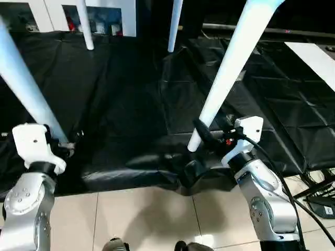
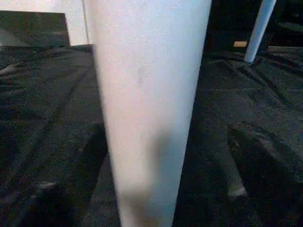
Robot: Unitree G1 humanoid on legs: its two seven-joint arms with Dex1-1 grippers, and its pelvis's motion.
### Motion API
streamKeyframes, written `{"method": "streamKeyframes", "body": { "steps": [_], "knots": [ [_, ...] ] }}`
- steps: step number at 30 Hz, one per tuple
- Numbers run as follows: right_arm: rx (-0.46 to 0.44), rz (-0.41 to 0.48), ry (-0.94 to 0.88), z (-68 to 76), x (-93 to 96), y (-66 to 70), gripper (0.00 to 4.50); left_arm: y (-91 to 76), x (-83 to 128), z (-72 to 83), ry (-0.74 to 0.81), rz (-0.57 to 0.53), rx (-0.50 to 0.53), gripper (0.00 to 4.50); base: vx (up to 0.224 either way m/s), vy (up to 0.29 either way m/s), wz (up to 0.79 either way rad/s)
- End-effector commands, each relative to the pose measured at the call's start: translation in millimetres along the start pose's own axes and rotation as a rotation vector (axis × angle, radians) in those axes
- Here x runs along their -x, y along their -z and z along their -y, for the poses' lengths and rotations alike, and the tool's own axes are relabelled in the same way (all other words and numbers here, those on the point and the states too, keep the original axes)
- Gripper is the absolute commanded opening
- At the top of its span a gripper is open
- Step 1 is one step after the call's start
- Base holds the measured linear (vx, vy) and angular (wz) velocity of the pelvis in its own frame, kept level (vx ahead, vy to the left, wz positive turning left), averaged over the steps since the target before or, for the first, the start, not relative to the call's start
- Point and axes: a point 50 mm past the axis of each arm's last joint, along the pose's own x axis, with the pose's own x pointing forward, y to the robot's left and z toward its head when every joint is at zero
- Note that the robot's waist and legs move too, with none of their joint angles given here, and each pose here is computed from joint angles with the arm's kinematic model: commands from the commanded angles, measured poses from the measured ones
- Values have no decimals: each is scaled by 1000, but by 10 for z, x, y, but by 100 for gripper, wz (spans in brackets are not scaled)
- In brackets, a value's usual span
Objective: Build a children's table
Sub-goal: Flip table
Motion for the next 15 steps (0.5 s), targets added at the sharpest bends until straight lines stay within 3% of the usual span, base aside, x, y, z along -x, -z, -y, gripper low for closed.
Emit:
{"method": "streamKeyframes", "body": {
  "steps": [1, 8, 10, 15],
  "knots": [
    [0, 19, -6, 1, 37, -48, 399, -46, 49, -28, -29, 26, -3, 450, 0, 0, 0],
    [36, -42, 33, 36, 253, 19, 418, 43, 310, 0, -10, -15, 80, 450, 0, 0, 0],
    [28, -61, 50, 87, 374, 51, 418, 43, 354, 139, 90, -37, 56, 450, 0, 0, 0],
    [13, -105, 89, 169, 491, 131, 418, 30, 317, 197, 54, -32, -26, 450, 0, 0, 0]
  ]
}}
